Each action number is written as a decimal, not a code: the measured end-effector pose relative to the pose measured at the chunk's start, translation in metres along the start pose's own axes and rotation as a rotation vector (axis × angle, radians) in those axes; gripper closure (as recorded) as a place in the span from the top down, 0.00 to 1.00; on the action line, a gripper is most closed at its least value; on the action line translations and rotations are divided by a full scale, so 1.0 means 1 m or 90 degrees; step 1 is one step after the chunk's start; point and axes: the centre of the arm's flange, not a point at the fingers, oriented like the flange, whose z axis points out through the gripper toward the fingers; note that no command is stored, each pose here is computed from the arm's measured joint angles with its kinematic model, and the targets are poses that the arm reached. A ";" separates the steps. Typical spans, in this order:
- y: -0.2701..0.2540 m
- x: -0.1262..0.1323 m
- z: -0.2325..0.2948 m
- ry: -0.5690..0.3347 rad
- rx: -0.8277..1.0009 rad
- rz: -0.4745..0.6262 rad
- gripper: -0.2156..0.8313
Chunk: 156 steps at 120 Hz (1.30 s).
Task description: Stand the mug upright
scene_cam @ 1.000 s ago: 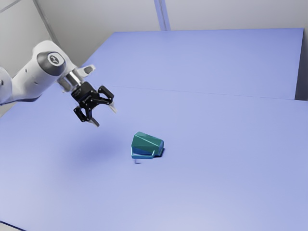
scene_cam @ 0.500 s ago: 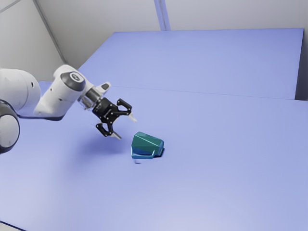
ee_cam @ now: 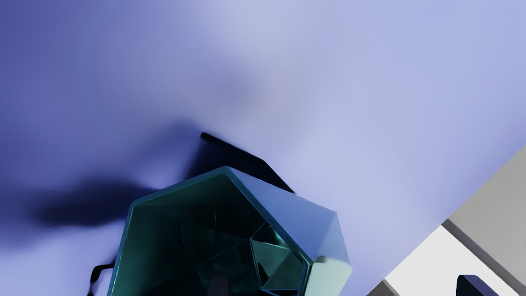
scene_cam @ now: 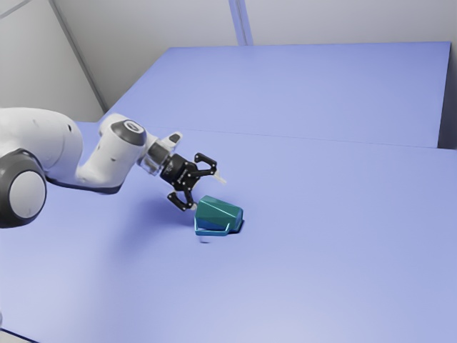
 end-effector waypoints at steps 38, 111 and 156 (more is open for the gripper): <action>0.017 -0.008 0.007 -0.003 0.007 0.022 0.19; 0.084 -0.065 -0.007 0.092 0.169 0.181 0.05; 0.081 -0.115 -0.056 0.200 0.384 0.296 0.04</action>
